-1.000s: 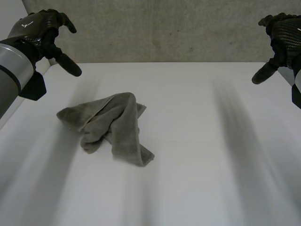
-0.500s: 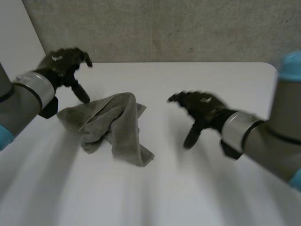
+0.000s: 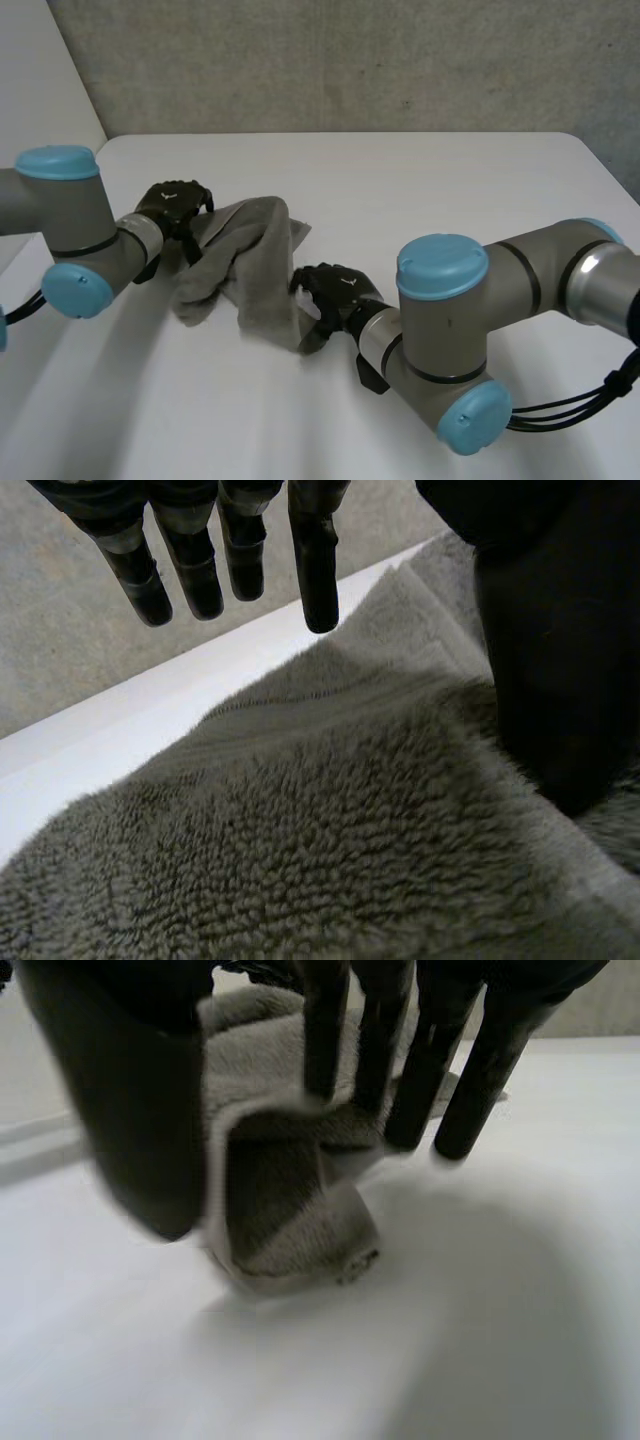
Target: Fold the towel.
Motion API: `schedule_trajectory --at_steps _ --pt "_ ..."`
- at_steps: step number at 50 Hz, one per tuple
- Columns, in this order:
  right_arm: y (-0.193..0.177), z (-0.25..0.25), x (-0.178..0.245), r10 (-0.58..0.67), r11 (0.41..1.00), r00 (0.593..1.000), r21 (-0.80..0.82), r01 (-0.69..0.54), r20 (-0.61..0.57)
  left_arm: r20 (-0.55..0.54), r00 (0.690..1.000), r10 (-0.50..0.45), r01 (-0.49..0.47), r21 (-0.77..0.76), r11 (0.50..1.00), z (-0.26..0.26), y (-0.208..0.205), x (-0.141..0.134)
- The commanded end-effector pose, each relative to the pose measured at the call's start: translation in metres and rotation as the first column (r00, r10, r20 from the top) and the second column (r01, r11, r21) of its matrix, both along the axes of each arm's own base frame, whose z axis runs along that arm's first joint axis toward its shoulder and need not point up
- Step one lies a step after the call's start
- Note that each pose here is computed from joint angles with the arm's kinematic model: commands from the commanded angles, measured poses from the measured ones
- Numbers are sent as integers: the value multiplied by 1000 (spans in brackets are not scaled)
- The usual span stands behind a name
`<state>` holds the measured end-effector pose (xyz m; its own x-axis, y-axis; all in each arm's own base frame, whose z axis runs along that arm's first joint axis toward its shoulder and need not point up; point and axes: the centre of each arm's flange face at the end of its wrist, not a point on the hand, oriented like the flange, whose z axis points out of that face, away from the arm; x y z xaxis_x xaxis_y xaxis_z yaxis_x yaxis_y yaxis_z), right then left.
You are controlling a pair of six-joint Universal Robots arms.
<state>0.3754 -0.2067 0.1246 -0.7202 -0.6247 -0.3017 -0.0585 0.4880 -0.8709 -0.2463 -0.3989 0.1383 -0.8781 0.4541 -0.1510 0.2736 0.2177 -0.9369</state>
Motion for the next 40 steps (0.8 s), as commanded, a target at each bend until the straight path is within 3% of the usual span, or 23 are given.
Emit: schedule_trajectory --at_steps 1,6,12,19,29,35,40 --pt "-7 5 -1 -24 1000 1000 -14 24 12 80 997 -20 23 -38 999 -5 -6 -2" --pt "-13 31 -1 -21 999 996 -43 25 88 72 997 -32 37 -71 997 12 -4 -5" --pt "-42 78 -19 8 995 981 -100 11 193 -12 999 -37 34 -181 983 78 9 -9" --pt "-45 88 -28 18 999 981 -43 -9 195 -140 989 -47 4 -287 958 147 30 -7" --pt "-24 8 -14 3 990 997 143 -13 76 -106 994 9 -25 -146 989 106 41 13" --pt "-29 -4 0 -20 981 992 195 -6 128 -104 993 51 -64 -131 989 109 51 32" --pt "-33 -7 7 -32 977 987 212 -2 156 -108 994 32 -43 -105 994 106 59 38"
